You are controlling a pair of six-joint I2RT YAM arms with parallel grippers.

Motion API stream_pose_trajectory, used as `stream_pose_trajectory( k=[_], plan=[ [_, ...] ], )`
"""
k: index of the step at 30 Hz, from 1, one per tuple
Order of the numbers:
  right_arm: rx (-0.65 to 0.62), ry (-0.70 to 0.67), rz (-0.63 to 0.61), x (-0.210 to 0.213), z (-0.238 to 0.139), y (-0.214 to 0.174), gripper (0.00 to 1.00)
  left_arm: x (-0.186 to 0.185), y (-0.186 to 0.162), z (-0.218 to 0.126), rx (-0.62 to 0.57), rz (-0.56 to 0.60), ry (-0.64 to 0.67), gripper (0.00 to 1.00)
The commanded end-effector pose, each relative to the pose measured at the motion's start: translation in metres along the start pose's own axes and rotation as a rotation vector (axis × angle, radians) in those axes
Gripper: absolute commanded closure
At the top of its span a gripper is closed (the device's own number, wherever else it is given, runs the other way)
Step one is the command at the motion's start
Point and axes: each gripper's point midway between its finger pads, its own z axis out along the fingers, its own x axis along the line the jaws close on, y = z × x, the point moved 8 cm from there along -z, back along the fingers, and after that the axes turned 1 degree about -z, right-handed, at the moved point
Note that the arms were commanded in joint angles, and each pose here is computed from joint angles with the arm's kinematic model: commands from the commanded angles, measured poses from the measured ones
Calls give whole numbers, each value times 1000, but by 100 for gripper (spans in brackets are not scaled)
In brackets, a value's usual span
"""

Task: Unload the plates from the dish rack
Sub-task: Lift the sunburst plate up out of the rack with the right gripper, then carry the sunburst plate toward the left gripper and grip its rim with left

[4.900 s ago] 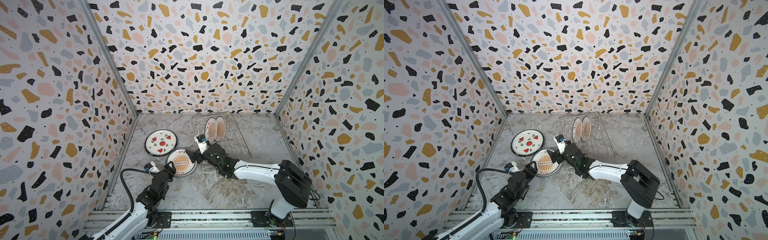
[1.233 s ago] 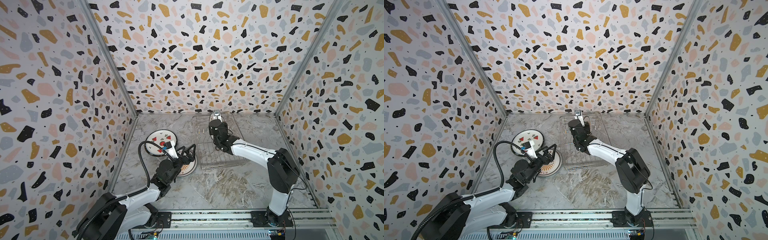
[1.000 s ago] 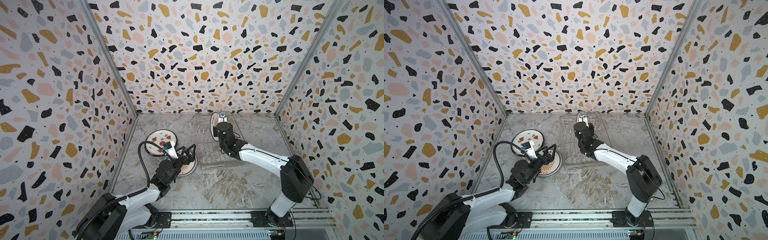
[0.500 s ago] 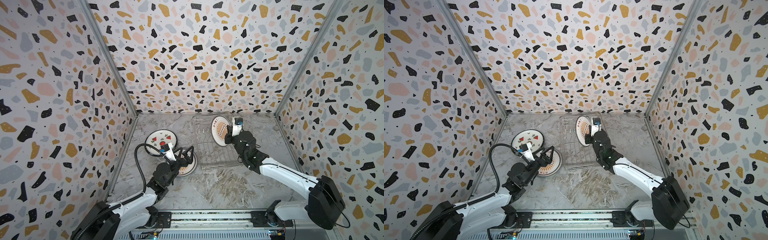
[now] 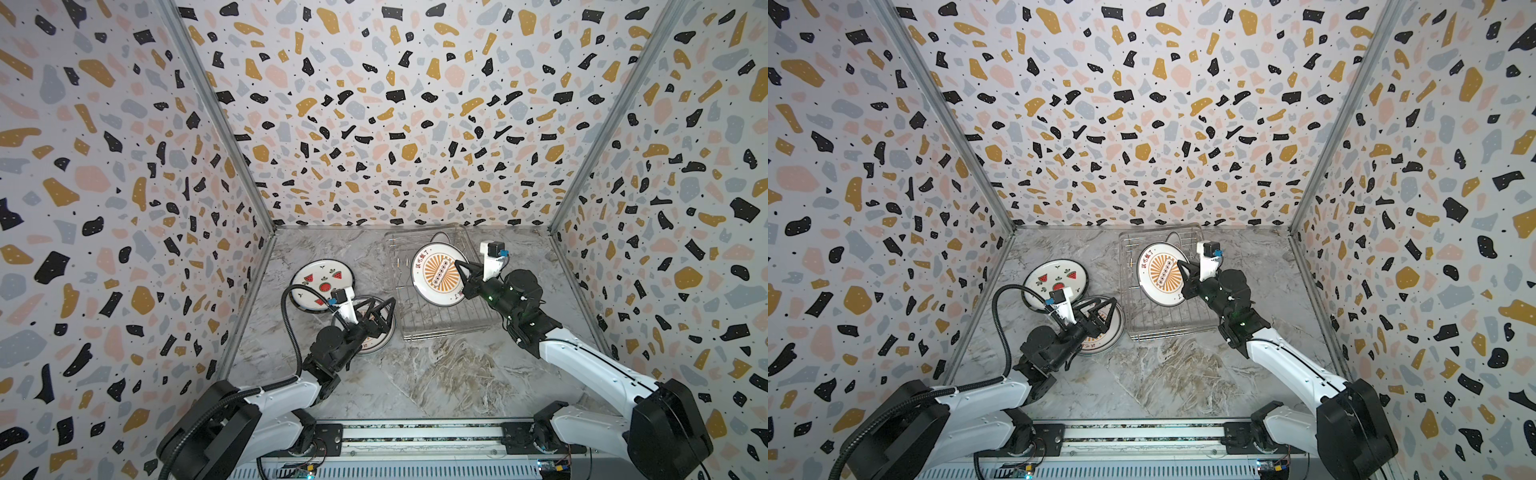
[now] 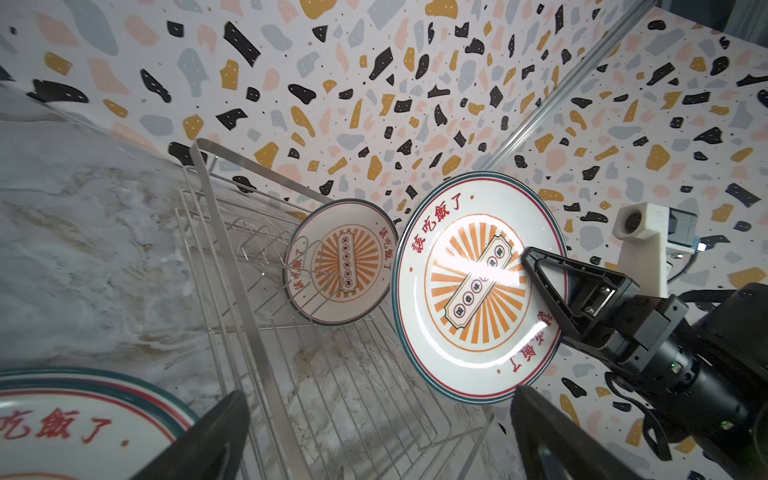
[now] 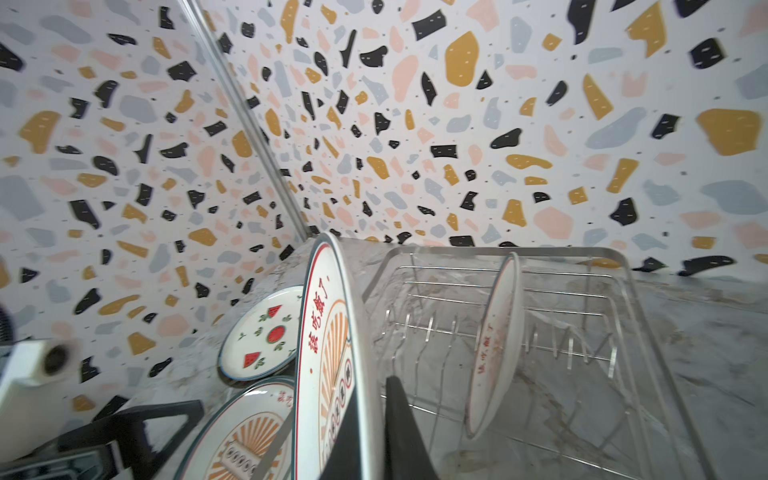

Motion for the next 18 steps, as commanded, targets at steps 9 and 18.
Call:
stream_pose_trajectory(
  k=[9,18],
  plan=[
    [-75,366,87,35,-16,15,99,-28,9,-1,-43,-35,-251,8],
    [-47,407,117,36,-8,3,99,-30,4,11,-1,-76,-269,31]
  ],
)
